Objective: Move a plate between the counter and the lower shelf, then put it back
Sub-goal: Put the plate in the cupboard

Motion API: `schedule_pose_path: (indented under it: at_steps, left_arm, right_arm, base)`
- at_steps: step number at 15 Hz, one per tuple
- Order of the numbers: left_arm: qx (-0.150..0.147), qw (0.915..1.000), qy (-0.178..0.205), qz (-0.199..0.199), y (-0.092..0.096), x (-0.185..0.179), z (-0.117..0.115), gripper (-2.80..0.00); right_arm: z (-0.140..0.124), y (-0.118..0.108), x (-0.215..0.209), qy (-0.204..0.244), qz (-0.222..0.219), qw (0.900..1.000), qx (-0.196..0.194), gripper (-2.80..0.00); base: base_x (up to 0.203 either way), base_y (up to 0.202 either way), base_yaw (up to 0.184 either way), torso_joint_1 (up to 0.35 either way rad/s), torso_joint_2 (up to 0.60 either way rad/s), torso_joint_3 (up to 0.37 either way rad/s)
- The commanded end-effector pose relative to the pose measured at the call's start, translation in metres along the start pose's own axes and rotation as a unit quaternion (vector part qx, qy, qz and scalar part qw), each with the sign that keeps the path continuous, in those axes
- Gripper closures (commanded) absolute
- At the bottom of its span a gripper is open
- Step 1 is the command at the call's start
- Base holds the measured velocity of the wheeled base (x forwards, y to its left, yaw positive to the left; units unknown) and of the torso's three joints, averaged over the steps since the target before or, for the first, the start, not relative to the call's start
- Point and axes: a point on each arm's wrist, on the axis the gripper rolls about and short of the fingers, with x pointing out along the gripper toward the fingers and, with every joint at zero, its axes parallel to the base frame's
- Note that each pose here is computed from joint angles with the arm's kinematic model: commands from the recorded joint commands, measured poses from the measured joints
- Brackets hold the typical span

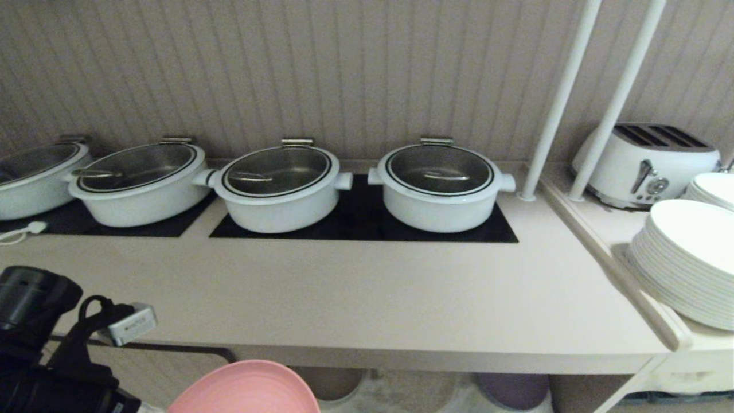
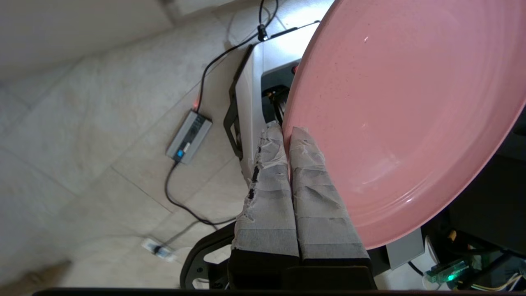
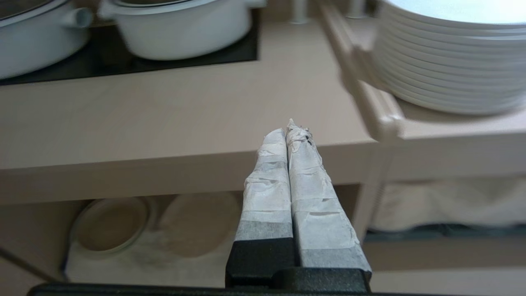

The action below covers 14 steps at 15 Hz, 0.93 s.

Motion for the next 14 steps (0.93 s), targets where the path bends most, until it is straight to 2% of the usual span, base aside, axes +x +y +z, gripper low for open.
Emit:
schedule_pose_path:
  at_steps: [1,14]
  left_arm:
    - [0.000,1.0000,0.002,-0.001,0.0006,0.0010,0.0003,0.00]
    - [-0.002,1.0000,-0.005,0.000,0.0003,-0.0010,0.0026,0.00]
  right_arm:
    - [0.0001,0.0000,0.0000,0.000,0.000,1.000,0.000,0.00]
    - [0.0001,0.0000,0.0000,0.000,0.000,1.000,0.000,0.00]
  base:
    - [0.003,-0.009,0.125,-0.001,0.00,0.002]
    - [0.000,0.000,0.006,0.000,0.00,0.000]
